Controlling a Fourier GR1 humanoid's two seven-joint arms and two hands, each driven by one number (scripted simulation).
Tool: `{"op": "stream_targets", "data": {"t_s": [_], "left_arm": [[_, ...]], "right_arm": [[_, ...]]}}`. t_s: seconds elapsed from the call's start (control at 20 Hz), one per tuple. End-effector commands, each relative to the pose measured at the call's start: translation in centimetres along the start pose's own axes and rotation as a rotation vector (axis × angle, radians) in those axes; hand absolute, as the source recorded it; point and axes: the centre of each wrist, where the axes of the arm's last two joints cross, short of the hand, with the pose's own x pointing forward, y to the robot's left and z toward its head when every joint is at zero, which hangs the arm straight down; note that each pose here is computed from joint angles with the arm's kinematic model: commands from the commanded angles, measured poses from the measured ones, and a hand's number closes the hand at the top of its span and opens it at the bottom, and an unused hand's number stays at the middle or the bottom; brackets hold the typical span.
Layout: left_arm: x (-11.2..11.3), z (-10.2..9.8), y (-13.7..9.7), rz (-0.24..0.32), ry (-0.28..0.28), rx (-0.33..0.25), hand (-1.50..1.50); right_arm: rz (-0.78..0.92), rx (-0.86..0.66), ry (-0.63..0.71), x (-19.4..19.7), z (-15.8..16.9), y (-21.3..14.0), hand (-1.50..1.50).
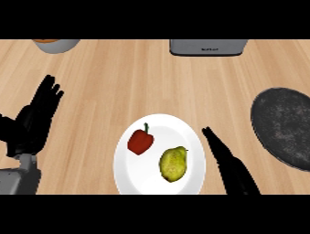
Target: Pick the pear from the plate and place it in the pan
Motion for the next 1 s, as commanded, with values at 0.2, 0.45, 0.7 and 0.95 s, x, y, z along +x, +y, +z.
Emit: {"op": "stream_targets", "data": {"t_s": [0.2,0.45,0.7,0.95], "left_arm": [[0.0,0.3,0.6,-0.009,0.0,-0.01,0.0],[1.6,-0.8,0.3,0.008,-0.011,-0.006,0.0],[-0.1,-1.3,1.8,-0.009,0.01,-0.013,0.0],[1.1,-0.6,-0.3,-0.031,0.007,-0.021,0.0]], "right_arm": [[-0.001,0.034,-0.014,0.0,-2.8,2.2,-1.5],[-0.001,0.048,-0.006,-0.7,-3.0,3.5,-1.5],[-0.014,0.038,-0.026,-1.6,-3.0,4.9,-1.5],[-0.047,0.04,-0.026,-1.4,-6.4,5.5,-1.5]]}}
